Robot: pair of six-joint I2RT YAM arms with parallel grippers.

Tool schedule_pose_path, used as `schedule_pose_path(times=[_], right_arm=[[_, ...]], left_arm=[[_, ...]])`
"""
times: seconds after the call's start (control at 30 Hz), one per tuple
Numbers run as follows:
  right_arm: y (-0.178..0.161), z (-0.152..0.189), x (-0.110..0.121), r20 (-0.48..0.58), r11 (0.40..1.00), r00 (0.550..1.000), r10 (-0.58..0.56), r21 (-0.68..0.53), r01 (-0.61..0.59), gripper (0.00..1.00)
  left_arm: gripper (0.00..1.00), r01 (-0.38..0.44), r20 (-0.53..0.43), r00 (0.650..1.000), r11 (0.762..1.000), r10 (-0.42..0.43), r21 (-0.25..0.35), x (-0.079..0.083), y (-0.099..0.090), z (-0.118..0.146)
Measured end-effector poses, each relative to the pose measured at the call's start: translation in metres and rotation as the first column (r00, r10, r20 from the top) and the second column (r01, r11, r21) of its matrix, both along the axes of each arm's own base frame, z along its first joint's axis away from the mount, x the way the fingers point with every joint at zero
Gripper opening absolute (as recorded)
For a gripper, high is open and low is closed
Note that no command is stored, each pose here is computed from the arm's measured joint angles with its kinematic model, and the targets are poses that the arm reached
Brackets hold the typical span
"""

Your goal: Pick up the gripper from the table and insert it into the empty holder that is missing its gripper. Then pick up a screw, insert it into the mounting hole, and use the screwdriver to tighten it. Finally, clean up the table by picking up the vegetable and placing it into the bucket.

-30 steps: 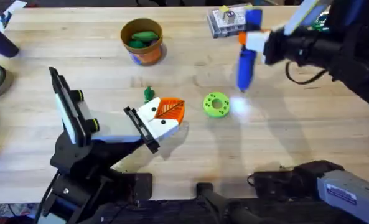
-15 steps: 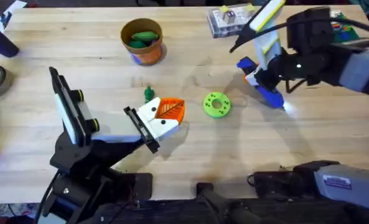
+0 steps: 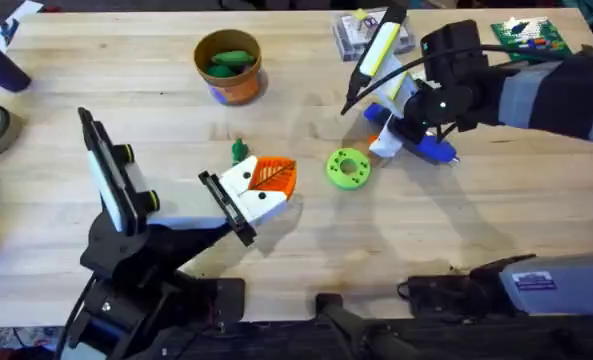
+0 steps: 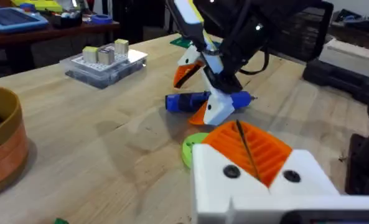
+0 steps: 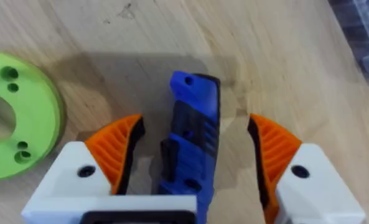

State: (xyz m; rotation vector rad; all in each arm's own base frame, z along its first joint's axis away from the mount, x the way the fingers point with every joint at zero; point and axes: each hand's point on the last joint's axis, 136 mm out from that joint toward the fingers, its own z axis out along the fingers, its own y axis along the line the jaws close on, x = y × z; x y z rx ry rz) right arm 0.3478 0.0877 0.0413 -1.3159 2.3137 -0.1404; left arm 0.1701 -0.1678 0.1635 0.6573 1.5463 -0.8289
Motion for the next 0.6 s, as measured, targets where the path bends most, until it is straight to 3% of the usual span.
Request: schedule_pose_path(times=[0.13, 0.3, 0.43, 0.6], right_arm=[[0.002, 0.001, -0.002, -0.004, 1.0, 1.0, -0.02, 0.003, 0.02, 0.994], [0.014, 0.011, -0.024, -0.045, 0.995, 0.996, -0.076, 0.058, 0.078, 0.994], [0.021, 0.056, -0.023, 0.033, 0.959, 0.977, -0.21, 0.202, 0.2, 0.995], [0.031, 0.116, -0.031, 0.078, 0.863, 0.937, -0.341, 0.421, 0.279, 0.995]], left_arm=[[0.01, 0.0, 0.0, 1.0, 1.0, 0.0, 0.0, 0.0, 0.0, 0.0], [0.01, 0.0, 0.0, 1.0, 1.0, 0.0, 0.0, 0.0, 0.0, 0.0], [0.01, 0.0, 0.0, 1.0, 1.0, 0.0, 0.0, 0.0, 0.0, 0.0], [0.01, 0.0, 0.001, 1.0, 1.0, 0.0, 0.0, 0.0, 0.0, 0.0]])
